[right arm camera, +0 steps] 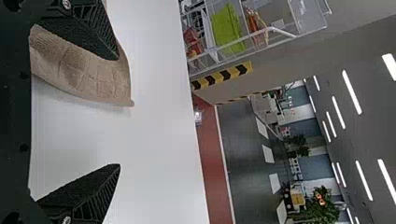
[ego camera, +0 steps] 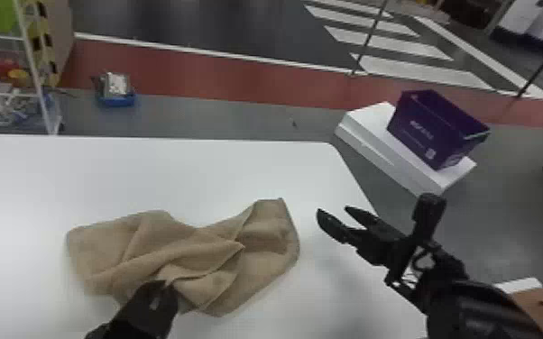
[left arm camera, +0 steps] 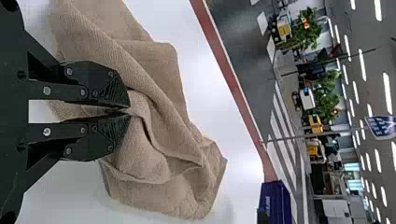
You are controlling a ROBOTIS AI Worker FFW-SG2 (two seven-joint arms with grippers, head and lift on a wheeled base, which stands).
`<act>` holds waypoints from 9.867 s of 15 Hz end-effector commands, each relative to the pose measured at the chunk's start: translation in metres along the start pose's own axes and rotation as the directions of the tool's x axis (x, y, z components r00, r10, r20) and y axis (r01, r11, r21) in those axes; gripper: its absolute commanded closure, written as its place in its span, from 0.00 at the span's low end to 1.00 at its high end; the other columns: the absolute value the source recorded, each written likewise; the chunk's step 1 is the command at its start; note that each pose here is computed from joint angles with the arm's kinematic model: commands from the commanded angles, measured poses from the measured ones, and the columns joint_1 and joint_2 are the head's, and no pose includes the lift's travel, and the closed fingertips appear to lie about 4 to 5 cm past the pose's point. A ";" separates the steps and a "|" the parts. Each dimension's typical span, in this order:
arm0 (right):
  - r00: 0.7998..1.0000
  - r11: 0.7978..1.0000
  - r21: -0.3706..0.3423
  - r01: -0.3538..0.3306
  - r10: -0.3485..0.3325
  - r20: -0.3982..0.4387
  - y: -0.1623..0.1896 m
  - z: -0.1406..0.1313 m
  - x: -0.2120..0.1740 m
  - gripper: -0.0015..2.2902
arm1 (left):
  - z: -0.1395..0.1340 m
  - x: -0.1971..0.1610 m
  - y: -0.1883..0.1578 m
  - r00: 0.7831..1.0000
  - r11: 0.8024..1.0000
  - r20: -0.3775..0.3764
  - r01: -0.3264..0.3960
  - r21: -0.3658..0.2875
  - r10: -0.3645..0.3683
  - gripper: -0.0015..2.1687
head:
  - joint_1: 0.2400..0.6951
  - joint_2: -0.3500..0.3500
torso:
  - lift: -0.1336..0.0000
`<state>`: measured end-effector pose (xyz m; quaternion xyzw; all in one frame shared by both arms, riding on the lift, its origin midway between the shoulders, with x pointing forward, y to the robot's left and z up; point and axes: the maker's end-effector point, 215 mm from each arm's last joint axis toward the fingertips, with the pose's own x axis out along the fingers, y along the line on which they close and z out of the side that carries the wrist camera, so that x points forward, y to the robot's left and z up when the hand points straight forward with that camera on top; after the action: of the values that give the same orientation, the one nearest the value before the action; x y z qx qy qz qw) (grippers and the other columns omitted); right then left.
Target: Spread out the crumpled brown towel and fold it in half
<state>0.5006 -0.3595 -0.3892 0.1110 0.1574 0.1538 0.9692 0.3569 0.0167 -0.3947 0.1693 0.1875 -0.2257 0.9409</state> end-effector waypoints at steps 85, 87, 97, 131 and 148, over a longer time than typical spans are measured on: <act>0.932 0.970 -0.219 -0.106 0.020 -0.362 0.140 -0.090 0.037 0.14 | -0.018 -0.008 0.165 0.981 0.967 -0.040 -0.195 -0.166 0.191 0.46 | 1.00 0.45 | 0.08; 0.925 0.972 -0.216 -0.097 0.008 -0.379 0.130 -0.097 0.042 0.15 | -0.020 -0.008 0.166 0.980 0.967 -0.042 -0.196 -0.165 0.192 0.46 | 1.00 0.44 | 0.08; 0.905 0.973 -0.160 -0.168 0.088 -0.416 0.145 -0.102 0.043 0.62 | -0.017 -0.008 0.168 0.980 0.967 -0.033 -0.197 -0.164 0.194 0.46 | 1.00 0.45 | 0.08; 0.949 0.991 -0.137 0.004 -0.047 -0.311 0.055 -0.042 0.005 0.63 | 0.021 0.000 0.037 0.977 0.998 0.211 0.011 -0.058 0.002 0.32 | 1.00 0.03 | 0.08; 0.951 0.990 -0.136 0.023 -0.064 -0.304 0.044 -0.038 0.004 0.63 | -0.007 0.040 0.055 0.990 0.998 0.139 -0.008 -0.055 0.016 0.32 | 1.00 0.05 | 0.08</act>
<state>0.4799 -0.3102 -0.4128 0.0185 0.2977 0.1586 0.9412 0.4155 0.0495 -0.4024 0.1264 0.1224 -0.2267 0.9579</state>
